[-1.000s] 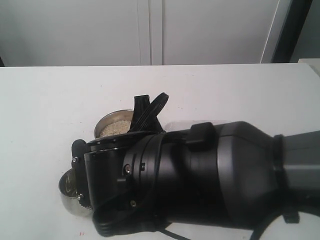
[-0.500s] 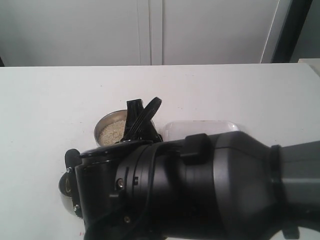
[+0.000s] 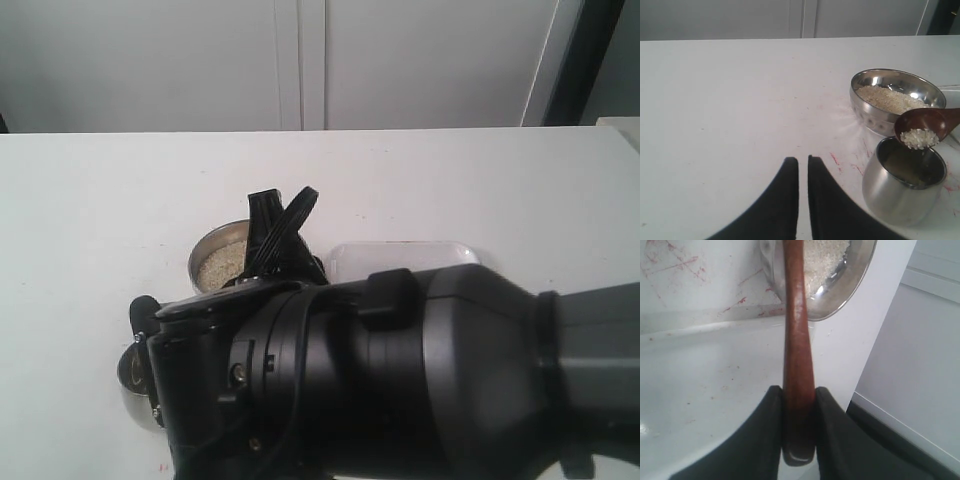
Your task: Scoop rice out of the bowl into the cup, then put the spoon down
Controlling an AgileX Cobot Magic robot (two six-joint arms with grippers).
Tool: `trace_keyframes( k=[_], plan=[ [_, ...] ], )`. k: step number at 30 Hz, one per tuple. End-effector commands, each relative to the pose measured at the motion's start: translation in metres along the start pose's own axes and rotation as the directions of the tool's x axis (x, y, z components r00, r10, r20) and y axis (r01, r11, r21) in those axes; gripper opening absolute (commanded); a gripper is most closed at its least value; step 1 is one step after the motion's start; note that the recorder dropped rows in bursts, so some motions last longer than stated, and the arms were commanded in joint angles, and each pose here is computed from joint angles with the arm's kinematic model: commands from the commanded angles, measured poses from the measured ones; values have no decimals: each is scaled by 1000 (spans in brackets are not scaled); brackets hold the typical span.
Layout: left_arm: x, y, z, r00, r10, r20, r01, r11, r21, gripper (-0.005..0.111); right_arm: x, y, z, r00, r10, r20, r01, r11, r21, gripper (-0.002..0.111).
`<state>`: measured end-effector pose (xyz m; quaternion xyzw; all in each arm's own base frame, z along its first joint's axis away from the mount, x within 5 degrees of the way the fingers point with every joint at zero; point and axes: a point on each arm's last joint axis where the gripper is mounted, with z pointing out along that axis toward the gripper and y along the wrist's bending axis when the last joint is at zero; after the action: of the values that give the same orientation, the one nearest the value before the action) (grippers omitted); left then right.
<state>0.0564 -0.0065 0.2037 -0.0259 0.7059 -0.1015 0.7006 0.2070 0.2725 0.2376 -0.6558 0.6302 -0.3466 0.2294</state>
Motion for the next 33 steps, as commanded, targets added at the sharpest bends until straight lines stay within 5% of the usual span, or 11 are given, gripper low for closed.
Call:
trace_keyframes(
  k=[1,33],
  plan=[
    [-3,0,0,1000,-8,10,8,1000,0,14,1,-1,0,999,-53,-6,53,998,22,0],
    [-3,0,0,1000,-8,10,8,1000,0,14,-2,-10,-1,971,-238,3,236,964,120,0]
  ],
)
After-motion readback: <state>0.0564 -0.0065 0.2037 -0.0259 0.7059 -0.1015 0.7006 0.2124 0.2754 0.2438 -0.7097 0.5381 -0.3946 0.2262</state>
